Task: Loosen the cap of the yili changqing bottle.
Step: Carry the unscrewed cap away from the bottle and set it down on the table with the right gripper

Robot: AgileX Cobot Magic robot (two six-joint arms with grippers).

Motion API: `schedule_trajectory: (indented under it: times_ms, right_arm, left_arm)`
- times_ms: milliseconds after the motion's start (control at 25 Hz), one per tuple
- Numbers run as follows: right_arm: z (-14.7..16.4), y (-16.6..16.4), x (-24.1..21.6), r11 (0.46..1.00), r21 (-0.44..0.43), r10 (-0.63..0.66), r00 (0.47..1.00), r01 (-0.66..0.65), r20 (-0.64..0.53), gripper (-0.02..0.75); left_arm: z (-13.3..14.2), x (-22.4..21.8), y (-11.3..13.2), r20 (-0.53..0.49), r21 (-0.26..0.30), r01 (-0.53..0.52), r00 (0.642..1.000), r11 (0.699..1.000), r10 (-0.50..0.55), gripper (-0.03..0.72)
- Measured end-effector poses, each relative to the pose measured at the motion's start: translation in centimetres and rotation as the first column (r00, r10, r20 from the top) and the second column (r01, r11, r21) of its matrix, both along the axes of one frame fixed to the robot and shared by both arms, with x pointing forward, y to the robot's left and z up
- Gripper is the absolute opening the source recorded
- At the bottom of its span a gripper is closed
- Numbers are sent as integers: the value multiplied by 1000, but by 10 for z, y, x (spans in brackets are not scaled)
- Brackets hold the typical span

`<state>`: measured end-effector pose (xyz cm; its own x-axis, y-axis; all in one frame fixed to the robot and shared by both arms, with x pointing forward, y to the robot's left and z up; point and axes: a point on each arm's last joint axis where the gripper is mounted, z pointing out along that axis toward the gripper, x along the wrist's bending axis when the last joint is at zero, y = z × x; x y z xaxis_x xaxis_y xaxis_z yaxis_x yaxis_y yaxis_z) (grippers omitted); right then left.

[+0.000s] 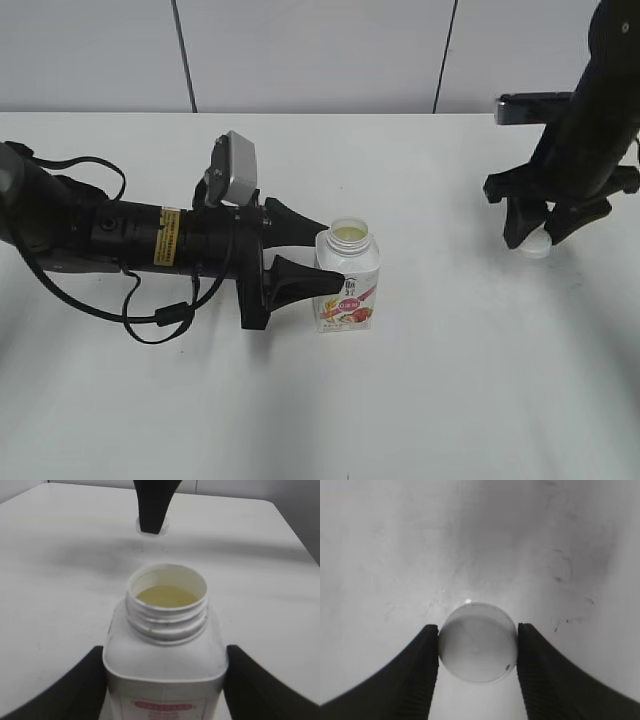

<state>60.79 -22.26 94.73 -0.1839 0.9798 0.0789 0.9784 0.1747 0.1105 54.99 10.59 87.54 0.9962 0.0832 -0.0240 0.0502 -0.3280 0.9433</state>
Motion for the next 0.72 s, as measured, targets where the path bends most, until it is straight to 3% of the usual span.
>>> schedule_trajectory:
  times_ms: [240, 560, 640, 720]
  right_arm:
    - [-35, 1, 6, 999, 20, -29, 998, 28, 52, 382]
    - [-54, 3, 10, 999, 22, -33, 998, 32, 49, 389]
    - [-54, 3, 10, 999, 24, -29, 998, 28, 50, 456]
    - [-54, 3, 10, 999, 27, -24, 998, 22, 51, 580]
  left_arm:
    - [0, -1, 0, 1, -1, 7, 1000, 1000, -7, 433]
    - [0, -1, 0, 1, -1, 9, 1000, 1000, -9, 433]
    - [0, -1, 0, 1, -1, 10, 1000, 1000, -10, 433]
    - [0, -1, 0, 1, 0, 11, 1000, 1000, -11, 433]
